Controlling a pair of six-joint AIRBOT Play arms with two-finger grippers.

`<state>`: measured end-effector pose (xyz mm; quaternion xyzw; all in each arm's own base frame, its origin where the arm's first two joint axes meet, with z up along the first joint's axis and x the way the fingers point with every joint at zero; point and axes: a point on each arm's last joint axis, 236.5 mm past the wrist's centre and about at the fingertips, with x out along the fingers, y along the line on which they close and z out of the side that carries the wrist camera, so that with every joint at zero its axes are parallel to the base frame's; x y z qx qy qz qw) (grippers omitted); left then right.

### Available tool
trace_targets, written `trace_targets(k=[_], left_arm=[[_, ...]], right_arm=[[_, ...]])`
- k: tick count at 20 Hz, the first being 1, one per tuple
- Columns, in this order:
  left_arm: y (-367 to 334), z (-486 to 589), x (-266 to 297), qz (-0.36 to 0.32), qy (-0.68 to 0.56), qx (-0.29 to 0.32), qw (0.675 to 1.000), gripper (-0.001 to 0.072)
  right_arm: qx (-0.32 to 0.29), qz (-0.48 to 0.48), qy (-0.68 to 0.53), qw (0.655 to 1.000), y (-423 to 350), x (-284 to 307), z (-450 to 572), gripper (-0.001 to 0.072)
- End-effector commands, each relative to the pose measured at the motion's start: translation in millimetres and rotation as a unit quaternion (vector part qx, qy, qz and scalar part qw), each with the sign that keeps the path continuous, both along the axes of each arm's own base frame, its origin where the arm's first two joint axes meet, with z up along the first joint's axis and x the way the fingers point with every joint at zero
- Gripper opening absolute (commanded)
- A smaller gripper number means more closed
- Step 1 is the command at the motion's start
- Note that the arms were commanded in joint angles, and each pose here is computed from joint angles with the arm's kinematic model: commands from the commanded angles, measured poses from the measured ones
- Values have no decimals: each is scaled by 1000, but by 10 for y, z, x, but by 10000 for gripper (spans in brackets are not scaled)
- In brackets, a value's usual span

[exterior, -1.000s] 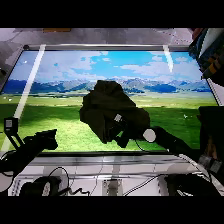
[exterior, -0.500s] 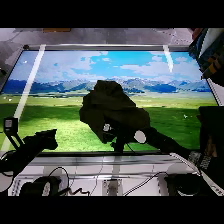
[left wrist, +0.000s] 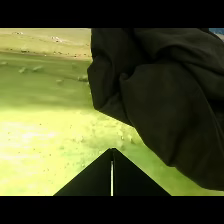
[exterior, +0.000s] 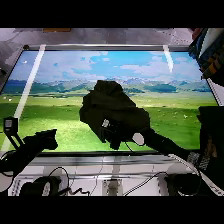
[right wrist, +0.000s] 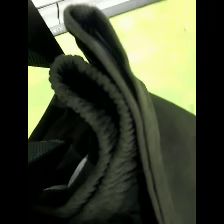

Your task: Fold the clothes and pants, and hang the long-sleeved shirts on hangers.

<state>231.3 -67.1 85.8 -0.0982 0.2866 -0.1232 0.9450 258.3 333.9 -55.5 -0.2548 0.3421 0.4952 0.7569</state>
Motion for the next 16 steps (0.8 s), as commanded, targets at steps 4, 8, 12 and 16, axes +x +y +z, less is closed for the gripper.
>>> trace_targets(k=[4,8,12,16], left_arm=[[2,0,0,0,0,0,1000,18],[2,0,0,0,0,0,1000,19],[0,-1,-1,0,0,0,1000,171],[-76,-16,-13,-6,5,-22,1000,625]], right_arm=[[10,-41,30,999,7,20,-76,517],[35,-63,56,996,72,-9,-37,528],[71,-133,92,984,102,64,15,528],[99,-194,129,967,109,107,39,495]])
